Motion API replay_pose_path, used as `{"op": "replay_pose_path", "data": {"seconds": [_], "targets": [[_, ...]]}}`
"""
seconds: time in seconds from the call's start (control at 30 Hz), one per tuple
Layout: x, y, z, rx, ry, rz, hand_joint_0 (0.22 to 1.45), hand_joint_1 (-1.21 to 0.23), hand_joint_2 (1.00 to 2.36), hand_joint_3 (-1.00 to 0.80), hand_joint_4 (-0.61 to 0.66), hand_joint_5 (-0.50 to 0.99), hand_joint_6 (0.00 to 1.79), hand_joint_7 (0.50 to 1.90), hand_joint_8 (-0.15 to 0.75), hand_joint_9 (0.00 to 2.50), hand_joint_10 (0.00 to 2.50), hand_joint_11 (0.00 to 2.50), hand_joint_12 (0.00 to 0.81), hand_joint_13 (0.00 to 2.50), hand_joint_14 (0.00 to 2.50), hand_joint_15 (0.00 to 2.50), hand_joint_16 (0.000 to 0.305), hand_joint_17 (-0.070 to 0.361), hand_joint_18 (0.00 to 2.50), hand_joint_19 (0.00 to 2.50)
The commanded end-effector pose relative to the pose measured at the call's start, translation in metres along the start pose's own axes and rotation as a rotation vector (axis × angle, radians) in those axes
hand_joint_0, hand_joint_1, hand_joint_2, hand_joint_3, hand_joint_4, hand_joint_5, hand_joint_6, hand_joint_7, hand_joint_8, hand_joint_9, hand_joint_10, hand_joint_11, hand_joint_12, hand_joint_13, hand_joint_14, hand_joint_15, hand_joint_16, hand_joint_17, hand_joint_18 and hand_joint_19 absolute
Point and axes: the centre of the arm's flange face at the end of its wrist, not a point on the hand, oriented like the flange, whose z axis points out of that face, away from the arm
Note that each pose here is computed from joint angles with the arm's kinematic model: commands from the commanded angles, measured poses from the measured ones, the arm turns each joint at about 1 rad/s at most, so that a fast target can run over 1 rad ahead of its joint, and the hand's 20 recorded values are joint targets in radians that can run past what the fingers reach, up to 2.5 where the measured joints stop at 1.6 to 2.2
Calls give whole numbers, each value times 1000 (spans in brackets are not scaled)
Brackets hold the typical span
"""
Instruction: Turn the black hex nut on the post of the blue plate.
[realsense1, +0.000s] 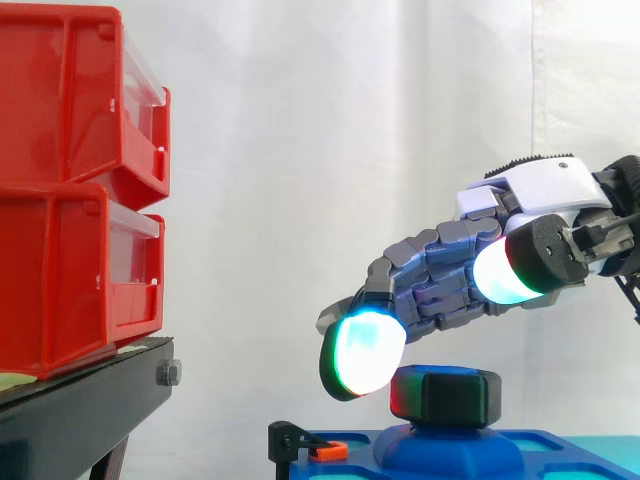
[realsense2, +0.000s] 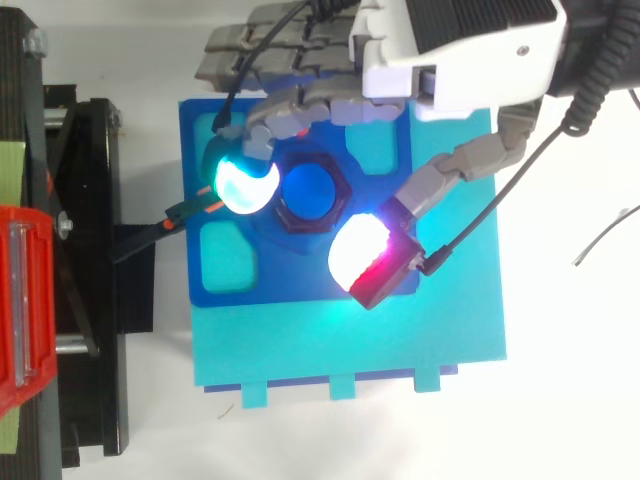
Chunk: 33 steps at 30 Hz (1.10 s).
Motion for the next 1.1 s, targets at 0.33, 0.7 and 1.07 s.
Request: {"op": "replay_pose_path", "data": {"seconds": [0.33,0.7,1.07], "targets": [[-11,-21,-15,6,23,-12,435,-462,1000,-500,182,-233,503,870,235,0,0,0,344,0,0,0,45,101,0,0],[-15,-29,-21,12,31,-4,433,-459,1000,-500,184,-233,503,871,234,0,0,0,344,0,0,0,45,102,0,0],[-21,-24,-19,2,20,-5,434,-461,1000,-500,183,-233,503,873,234,0,0,0,345,0,0,0,45,102,0,0]]}}
